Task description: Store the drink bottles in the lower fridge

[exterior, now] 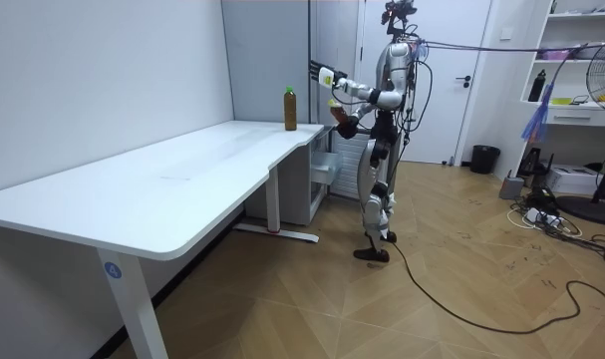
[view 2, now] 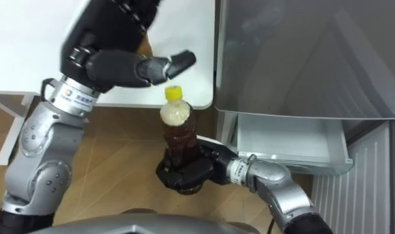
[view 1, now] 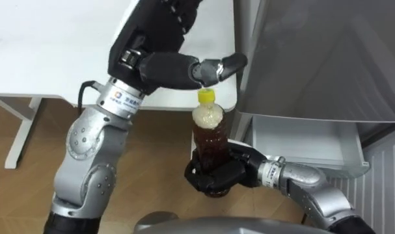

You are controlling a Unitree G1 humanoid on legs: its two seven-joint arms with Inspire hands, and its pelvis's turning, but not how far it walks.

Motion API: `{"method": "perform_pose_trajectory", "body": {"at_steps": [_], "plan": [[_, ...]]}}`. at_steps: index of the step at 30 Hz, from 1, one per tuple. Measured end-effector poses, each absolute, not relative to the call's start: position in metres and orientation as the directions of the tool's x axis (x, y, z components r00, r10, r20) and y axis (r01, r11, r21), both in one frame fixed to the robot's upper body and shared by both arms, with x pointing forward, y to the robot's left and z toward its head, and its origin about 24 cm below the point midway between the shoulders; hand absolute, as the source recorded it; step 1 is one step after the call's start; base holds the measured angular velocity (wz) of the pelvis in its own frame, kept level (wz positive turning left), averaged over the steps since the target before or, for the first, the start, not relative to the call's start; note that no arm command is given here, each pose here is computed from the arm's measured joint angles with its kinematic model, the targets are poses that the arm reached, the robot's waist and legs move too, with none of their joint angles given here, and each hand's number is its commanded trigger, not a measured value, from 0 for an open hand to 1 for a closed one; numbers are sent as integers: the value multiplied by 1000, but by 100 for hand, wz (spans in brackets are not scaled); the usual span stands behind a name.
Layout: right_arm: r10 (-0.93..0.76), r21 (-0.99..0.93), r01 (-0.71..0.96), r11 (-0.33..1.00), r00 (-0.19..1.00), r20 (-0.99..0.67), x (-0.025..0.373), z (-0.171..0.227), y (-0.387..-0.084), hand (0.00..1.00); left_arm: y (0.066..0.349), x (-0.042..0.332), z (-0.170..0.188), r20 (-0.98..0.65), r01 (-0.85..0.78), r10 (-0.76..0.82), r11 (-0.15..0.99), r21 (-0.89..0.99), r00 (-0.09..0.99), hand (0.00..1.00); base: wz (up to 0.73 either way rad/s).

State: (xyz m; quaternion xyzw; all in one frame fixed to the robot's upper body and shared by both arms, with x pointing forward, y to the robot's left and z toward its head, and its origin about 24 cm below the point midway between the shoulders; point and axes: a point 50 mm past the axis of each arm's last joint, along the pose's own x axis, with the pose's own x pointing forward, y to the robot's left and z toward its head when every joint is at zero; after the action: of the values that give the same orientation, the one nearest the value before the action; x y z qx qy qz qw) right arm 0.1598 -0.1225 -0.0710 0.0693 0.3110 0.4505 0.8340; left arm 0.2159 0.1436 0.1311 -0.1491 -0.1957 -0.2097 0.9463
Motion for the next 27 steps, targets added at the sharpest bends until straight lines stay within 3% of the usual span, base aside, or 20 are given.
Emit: {"method": "perform_pose_trajectory", "body": {"at_steps": [9, 16, 22, 27], "plan": [[727, 393, -632, 668, 443, -524, 138, -82, -142, 100, 196, 197, 176, 644, 154, 20, 965, -213, 765, 0, 0], [690, 368, -597, 713, 502, -522, 141, -81, -150, 100, 231, 187, 183, 655, -166, 286, 956, -241, 699, 0, 1], [644, 356, -546, 759, 545, -537, 134, -84, -159, 100, 260, 169, 188, 668, -420, 512, 852, -313, 540, 0, 2], [612, 346, -513, 785, 563, -555, 131, -86, -158, 100, 291, 158, 168, 565, -649, 709, 671, -358, 422, 0, 0]]}}
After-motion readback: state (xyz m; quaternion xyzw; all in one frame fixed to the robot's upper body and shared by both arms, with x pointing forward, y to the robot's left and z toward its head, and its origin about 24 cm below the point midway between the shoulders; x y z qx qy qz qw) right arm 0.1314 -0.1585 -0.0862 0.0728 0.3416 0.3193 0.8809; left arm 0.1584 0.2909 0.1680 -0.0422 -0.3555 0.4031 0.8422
